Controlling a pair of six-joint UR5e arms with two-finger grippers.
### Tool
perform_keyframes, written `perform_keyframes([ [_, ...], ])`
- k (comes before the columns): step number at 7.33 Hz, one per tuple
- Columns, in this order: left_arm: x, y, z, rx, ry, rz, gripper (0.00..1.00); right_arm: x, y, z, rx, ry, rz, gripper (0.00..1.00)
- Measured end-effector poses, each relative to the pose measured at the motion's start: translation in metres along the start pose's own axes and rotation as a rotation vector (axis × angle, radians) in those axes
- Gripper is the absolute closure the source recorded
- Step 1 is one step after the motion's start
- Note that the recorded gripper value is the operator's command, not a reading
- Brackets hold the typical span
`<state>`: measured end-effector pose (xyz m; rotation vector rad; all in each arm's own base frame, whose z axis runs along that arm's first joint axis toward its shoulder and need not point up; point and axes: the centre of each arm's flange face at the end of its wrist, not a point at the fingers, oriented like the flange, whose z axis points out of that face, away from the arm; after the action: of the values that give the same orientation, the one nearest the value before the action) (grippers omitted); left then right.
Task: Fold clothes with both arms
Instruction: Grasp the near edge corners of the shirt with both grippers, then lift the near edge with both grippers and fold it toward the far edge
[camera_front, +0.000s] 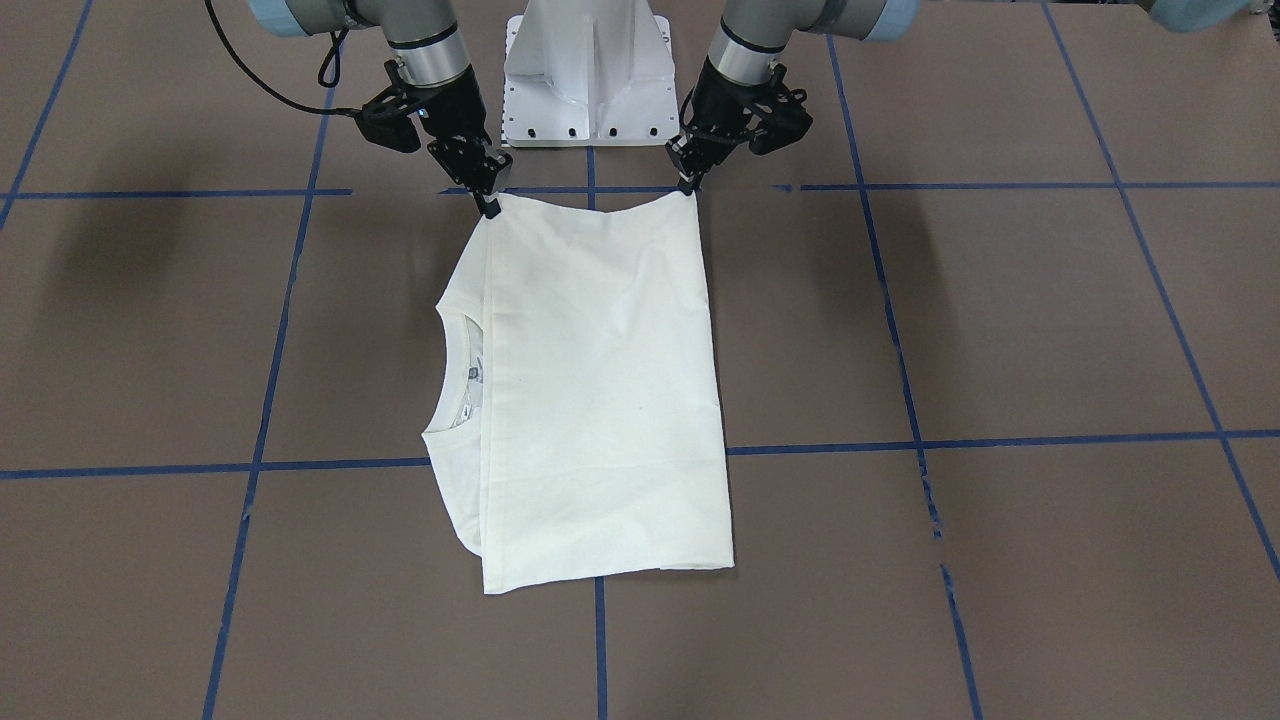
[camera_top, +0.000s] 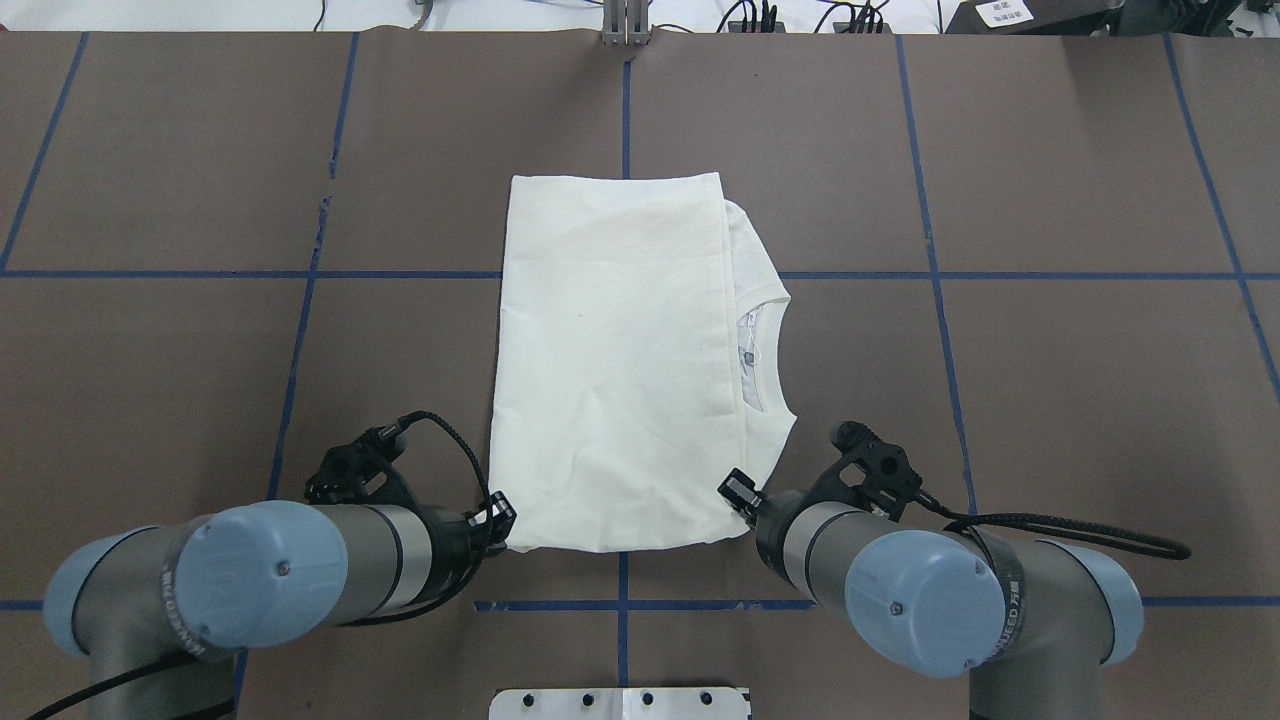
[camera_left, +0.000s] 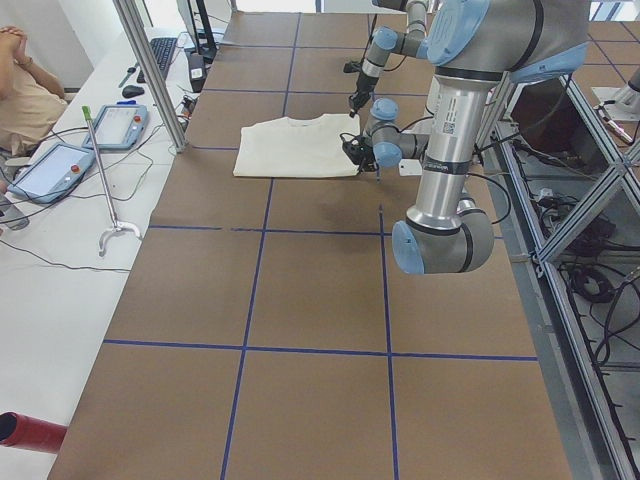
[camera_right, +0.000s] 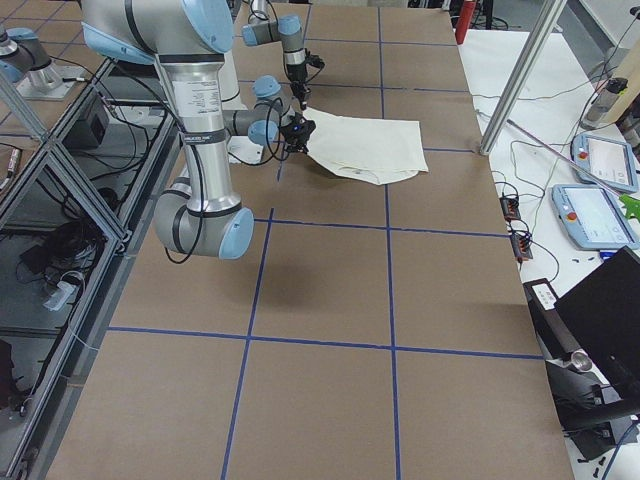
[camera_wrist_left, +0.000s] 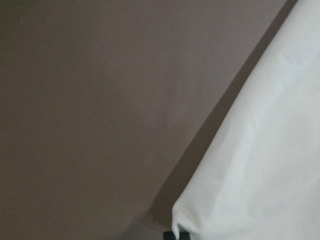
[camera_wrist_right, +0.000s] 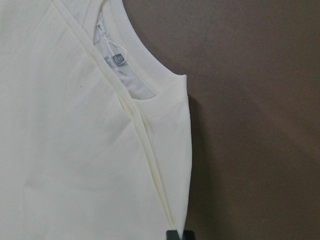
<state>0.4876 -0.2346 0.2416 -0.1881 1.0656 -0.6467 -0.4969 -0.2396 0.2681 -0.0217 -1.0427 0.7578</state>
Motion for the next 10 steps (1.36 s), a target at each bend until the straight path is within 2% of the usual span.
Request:
perform_keyframes([
  [2, -0.009, 0.047, -0.051, -0.053, 0.004, -0.042, 1.00, 0.018, 0.006, -0.050, -0.064, -0.029, -0.013, 1.00],
  [3, -0.010, 0.055, -0.065, -0.062, 0.005, -0.056, 1.00, 0.022, -0.001, -0.077, -0.085, -0.052, -0.010, 1.00],
  [4, -0.002, 0.045, -0.069, -0.037, 0.016, -0.045, 1.00, 0.013, -0.010, -0.089, -0.083, -0.081, 0.004, 1.00],
  [5, 0.016, 0.022, -0.067, 0.013, 0.039, -0.009, 1.00, -0.012, -0.023, -0.083, -0.056, -0.112, 0.029, 1.00],
  [6, 0.035, -0.003, -0.059, 0.073, 0.051, 0.030, 1.00, -0.048, -0.042, -0.065, -0.026, -0.129, 0.055, 1.00],
  [8, 0.059, -0.052, -0.032, 0.178, 0.029, 0.098, 1.00, -0.113, -0.094, -0.016, 0.025, -0.097, 0.066, 1.00],
  [10, 0.078, -0.100, -0.004, 0.249, 0.032, 0.127, 1.00, -0.144, -0.131, 0.026, 0.075, -0.046, 0.052, 1.00],
])
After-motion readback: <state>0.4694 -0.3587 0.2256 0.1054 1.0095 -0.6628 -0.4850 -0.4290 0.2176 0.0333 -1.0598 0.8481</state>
